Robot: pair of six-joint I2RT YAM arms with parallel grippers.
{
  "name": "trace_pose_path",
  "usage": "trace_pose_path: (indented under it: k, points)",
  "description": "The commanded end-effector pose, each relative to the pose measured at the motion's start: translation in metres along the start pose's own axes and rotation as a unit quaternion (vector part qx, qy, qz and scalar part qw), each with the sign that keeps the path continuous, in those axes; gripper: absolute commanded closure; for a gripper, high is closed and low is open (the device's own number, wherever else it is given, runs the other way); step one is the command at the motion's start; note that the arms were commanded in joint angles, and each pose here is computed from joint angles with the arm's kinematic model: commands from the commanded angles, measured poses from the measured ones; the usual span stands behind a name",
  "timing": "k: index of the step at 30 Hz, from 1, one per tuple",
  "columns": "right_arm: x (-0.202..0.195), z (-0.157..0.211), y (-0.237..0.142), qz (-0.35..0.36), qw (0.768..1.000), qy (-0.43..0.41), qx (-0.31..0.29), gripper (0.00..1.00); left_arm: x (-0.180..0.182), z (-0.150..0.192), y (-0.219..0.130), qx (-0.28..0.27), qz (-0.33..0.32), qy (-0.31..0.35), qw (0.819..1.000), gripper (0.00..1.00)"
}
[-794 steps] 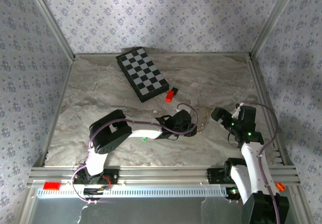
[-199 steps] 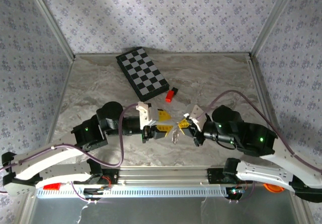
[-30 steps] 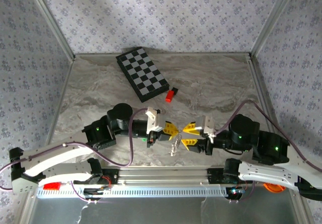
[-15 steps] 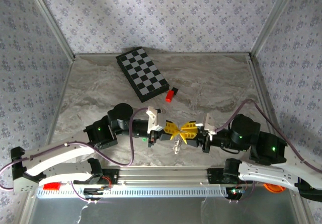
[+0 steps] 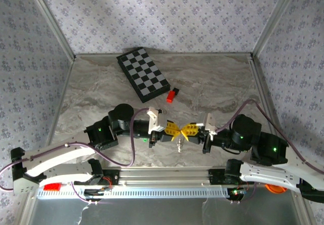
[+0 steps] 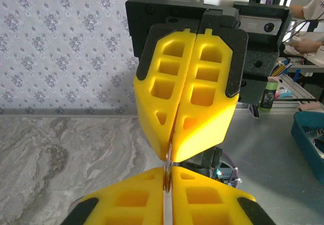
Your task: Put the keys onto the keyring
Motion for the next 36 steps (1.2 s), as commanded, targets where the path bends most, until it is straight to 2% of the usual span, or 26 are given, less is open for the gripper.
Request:
trace_pose_path:
  k: [1,7,14,22,26,28,32,36]
  points:
    - [-0.001,-0.006,-0.003,0.006,1.000,-0.012,-0.001,1.00,-0.005,-0.019,-0.010,-0.033,0.002,0.020,0.999,0.88]
    - [0.000,-0.006,0.003,0.000,1.000,-0.014,0.009,1.00,-0.005,-0.019,-0.011,-0.029,-0.002,0.021,0.999,0.89]
    - [0.001,-0.010,-0.001,-0.008,1.000,-0.016,-0.004,1.00,-0.005,-0.017,-0.012,-0.023,-0.006,0.022,0.999,1.00]
    - [0.001,-0.010,0.000,-0.004,1.000,-0.015,0.001,0.98,-0.005,-0.016,-0.015,-0.023,-0.016,0.023,0.999,1.00]
    - [0.000,-0.009,-0.003,0.001,1.000,-0.007,0.007,0.59,-0.003,-0.008,-0.015,-0.010,-0.031,0.013,0.999,1.00]
    - [-0.002,-0.010,-0.004,0.010,1.000,0.001,0.008,0.48,-0.003,-0.006,-0.017,-0.009,-0.037,0.010,0.999,1.00]
    - [-0.010,-0.014,-0.006,0.034,0.999,0.024,0.011,0.31,-0.004,0.000,-0.022,-0.005,-0.050,0.007,0.999,1.00]
    - [-0.020,-0.016,-0.002,0.046,0.997,0.058,0.022,0.23,-0.001,0.009,-0.028,0.019,-0.080,0.004,0.997,1.00]
Point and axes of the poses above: each hand's point on the last joint's axis, 136 mm out from that joint toward the fingers, its own y axis out along the fingers, its own x axis along the line the jaws close on, z = x × y, the point moved 9 cm from there along -y, back along the fingers, and after that the axes turned 5 degrees about y, right-handed, at the moved point
